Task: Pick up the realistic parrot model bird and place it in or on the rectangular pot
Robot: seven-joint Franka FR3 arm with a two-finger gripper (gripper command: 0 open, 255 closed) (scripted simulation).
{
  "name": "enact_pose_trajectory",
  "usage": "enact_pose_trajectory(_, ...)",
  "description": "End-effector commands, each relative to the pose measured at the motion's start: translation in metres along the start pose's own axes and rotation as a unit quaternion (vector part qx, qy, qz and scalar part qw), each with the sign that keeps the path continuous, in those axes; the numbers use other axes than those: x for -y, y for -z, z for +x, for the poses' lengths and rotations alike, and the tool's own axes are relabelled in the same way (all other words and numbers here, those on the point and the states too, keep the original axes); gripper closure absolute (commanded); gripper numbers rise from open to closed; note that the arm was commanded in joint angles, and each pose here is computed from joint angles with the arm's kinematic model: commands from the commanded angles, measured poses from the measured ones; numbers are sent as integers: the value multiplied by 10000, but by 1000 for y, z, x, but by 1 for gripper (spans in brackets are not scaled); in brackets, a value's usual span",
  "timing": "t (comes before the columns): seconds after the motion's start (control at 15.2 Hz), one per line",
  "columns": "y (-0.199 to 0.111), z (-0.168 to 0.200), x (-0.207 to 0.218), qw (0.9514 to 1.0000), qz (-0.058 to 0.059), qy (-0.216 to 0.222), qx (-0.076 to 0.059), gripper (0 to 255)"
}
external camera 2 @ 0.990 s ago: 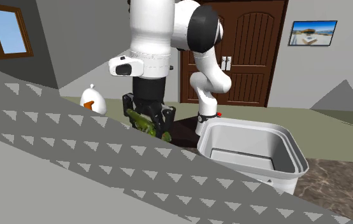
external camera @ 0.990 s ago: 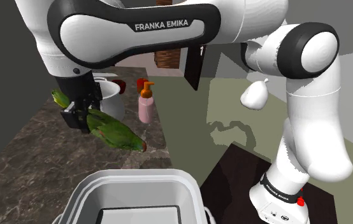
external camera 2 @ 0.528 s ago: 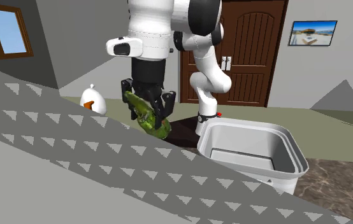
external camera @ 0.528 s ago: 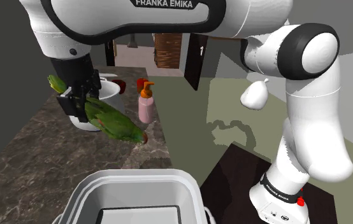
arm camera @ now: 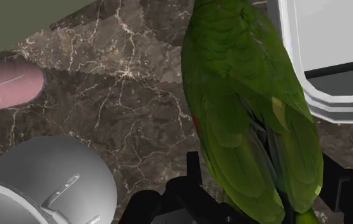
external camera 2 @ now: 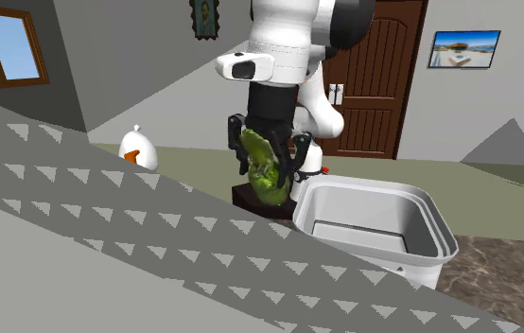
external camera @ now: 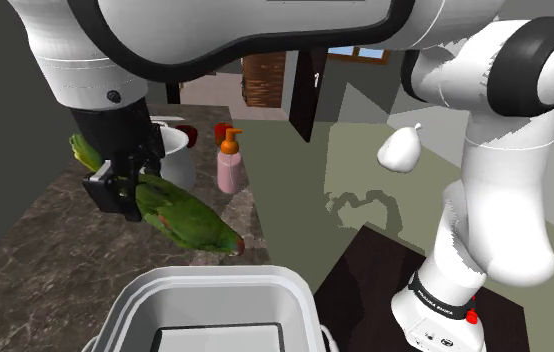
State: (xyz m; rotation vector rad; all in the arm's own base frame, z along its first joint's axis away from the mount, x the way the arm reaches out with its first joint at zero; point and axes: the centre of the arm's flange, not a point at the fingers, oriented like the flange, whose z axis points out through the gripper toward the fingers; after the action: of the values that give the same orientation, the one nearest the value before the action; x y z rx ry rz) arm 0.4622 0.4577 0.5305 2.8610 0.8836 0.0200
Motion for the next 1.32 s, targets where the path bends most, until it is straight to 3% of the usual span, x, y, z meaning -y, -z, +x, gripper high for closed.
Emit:
enact_pose_trajectory(0.0, 2, -13, 20, 10000, -3, -6, -4, 255)
enact_pose_trajectory(0.92, 11, -111, 174, 10000, -3, -6, -4, 255)
enact_pose_trajectory(1.25, -15, -110, 178, 10000, -3, -6, -4, 255)
